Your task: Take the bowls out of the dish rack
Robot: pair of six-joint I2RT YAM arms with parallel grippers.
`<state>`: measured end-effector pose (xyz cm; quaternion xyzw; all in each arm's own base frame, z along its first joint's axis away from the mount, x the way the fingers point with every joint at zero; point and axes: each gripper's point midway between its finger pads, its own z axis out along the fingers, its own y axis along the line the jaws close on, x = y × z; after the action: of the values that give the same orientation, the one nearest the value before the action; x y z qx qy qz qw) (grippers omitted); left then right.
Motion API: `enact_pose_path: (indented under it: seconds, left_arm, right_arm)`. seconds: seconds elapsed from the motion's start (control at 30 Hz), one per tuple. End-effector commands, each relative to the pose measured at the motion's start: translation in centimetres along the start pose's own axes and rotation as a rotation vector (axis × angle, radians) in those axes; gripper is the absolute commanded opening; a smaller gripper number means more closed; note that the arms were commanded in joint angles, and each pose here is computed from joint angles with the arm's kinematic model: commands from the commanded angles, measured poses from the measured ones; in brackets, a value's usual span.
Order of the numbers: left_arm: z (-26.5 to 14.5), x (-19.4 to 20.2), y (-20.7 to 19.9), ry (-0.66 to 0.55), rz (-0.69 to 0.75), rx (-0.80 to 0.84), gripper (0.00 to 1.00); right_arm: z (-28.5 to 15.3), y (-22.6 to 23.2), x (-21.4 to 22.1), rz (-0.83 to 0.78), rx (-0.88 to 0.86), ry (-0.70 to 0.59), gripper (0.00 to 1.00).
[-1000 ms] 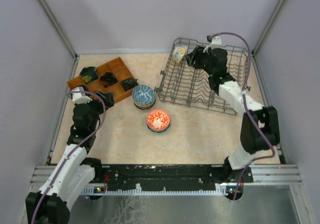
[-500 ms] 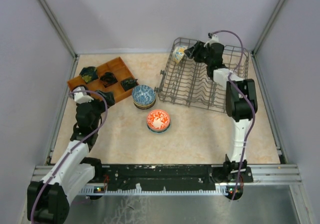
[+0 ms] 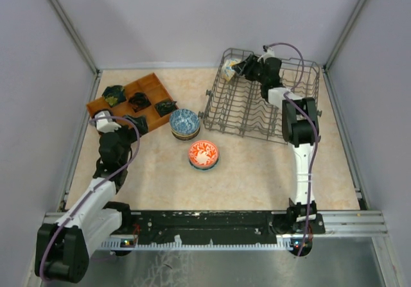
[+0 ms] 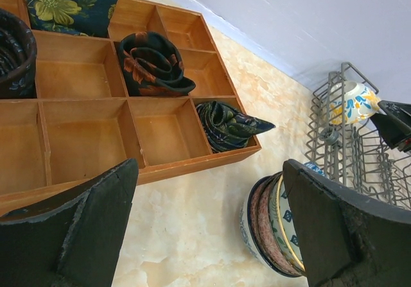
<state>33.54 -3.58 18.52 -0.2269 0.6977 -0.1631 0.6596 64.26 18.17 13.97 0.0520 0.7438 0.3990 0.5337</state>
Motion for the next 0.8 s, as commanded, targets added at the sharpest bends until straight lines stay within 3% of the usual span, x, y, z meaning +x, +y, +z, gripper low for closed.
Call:
enact_pose_path:
  seconds: [0.0,0.43,0.77]
  left_arm:
    - [0.4,-0.4,-0.1,-0.033,0.005,0.013,0.99]
    - [1.1,0.1,0.4,-0.027,0.014,-0.005,0.99]
    - [1.3,0.3,0.6,-0.025,0.018,-0.014,0.99]
  right_arm:
    - [1.0,2.4,-3.1,-0.019,-0.109,-0.079,0.57]
    - [2.8,1.6,-2.0,0.046,-0.183,-0.083,0.53]
    - [3.0,1.7,-1.7,0.081,-0.225,-0.103,0.34]
